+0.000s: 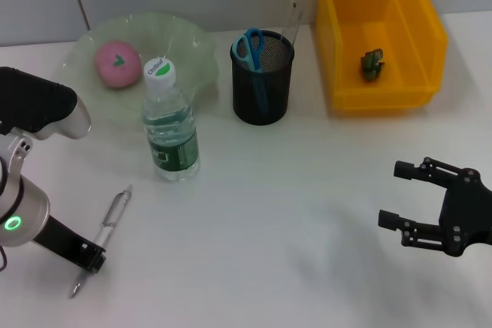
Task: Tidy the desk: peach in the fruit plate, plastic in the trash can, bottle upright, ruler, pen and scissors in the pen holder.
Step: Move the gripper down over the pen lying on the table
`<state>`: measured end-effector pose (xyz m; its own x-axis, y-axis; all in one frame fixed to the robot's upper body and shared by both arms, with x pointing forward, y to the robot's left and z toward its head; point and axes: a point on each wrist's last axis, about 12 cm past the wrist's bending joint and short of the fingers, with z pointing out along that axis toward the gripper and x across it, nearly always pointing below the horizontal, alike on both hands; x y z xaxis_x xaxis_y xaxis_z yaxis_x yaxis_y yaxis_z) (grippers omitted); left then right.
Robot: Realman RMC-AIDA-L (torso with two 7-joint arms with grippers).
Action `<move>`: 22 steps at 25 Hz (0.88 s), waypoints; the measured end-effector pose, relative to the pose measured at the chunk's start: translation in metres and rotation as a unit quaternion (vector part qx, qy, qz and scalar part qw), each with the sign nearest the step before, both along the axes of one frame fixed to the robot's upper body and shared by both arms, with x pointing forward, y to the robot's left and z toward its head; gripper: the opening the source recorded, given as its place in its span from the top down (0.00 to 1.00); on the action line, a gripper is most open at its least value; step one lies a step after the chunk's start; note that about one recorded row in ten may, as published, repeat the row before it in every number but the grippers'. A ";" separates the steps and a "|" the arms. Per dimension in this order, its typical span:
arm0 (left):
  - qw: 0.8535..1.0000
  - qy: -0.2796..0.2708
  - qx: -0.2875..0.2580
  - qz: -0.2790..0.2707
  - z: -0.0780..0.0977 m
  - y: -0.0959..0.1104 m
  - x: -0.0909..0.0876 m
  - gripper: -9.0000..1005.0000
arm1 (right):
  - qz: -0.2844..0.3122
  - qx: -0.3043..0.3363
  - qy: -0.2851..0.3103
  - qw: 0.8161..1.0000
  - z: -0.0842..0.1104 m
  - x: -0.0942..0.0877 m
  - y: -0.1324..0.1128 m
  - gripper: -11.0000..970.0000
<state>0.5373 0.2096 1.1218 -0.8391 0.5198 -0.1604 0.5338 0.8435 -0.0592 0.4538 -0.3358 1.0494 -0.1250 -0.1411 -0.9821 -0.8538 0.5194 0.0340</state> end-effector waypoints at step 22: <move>1.000 0.000 -0.002 -0.007 -0.001 -0.004 0.001 0.87 | -0.006 0.000 0.001 1.000 -0.001 -0.002 -0.002 0.16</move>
